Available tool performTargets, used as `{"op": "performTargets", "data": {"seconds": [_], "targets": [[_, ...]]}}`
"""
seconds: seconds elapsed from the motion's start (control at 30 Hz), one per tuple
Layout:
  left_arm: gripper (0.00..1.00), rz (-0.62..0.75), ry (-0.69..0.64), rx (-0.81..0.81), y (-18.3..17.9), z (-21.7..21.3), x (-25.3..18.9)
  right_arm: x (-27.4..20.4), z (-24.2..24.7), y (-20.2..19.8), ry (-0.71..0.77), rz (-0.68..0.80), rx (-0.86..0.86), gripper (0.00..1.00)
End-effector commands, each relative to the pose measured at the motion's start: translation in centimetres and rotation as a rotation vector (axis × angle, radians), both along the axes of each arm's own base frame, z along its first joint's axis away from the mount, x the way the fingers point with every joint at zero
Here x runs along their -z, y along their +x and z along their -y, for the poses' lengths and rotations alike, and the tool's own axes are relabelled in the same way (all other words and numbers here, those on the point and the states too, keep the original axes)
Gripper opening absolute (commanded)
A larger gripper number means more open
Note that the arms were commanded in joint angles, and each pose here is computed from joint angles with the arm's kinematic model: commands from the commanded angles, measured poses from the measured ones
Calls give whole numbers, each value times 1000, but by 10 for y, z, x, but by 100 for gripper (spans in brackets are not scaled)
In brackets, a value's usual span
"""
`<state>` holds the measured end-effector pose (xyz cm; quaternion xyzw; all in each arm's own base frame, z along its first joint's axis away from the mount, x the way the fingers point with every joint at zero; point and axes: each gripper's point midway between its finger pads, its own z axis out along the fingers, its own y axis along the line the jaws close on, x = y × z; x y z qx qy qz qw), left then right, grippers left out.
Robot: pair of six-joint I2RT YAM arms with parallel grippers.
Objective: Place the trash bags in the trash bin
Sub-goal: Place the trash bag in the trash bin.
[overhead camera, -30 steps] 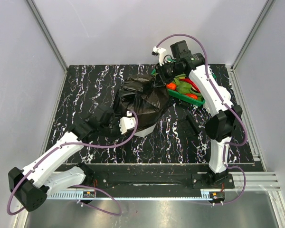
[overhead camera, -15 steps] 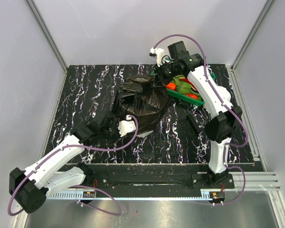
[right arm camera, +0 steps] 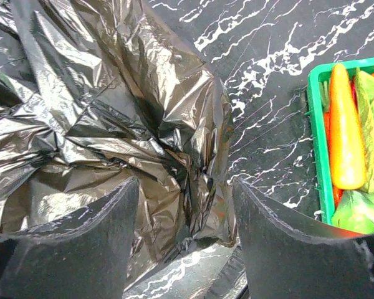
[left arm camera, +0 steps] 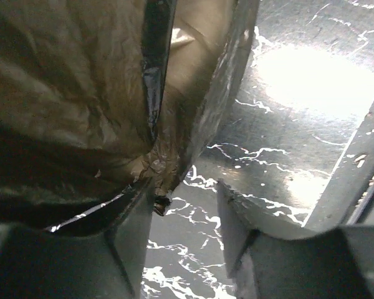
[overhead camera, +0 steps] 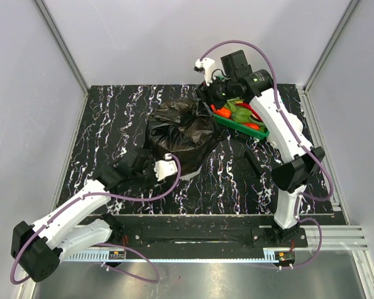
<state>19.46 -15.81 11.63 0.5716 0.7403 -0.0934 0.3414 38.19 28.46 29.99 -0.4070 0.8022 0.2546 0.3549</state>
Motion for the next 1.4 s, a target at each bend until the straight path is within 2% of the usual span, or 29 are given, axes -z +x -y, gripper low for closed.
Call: {"op": "performTargets", "data": {"seconds": [0.0, 0.07, 0.17, 0.3, 0.57, 0.8, 0.93, 1.1, 1.37], "targets": [[58, 89, -25, -38, 17, -1, -18, -56, 11, -11, 42, 143, 13, 68], [71, 91, -40, -52, 18, -1, -31, -66, 16, -14, 42, 172, 21, 70], [87, 79, -84, -56, 14, 1, -52, -75, 22, -18, 39, 199, 32, 70], [99, 75, -114, -55, 5, -1, -77, -79, 26, -27, 43, 203, 23, 71], [99, 87, -100, -45, -18, -19, -95, -61, 29, -48, 31, 139, -26, 72], [99, 203, -263, -147, -5, -19, -161, -50, 41, -55, -6, 158, -14, 72], [99, 254, -340, -172, 8, -15, -203, -49, 49, -55, -22, 178, -2, 71], [99, 310, -367, -204, 40, -30, -229, -41, 64, -57, -31, 183, 5, 71], [99, 235, -435, -204, 97, -78, -226, -3, 96, -59, -46, 180, -17, 73]]}}
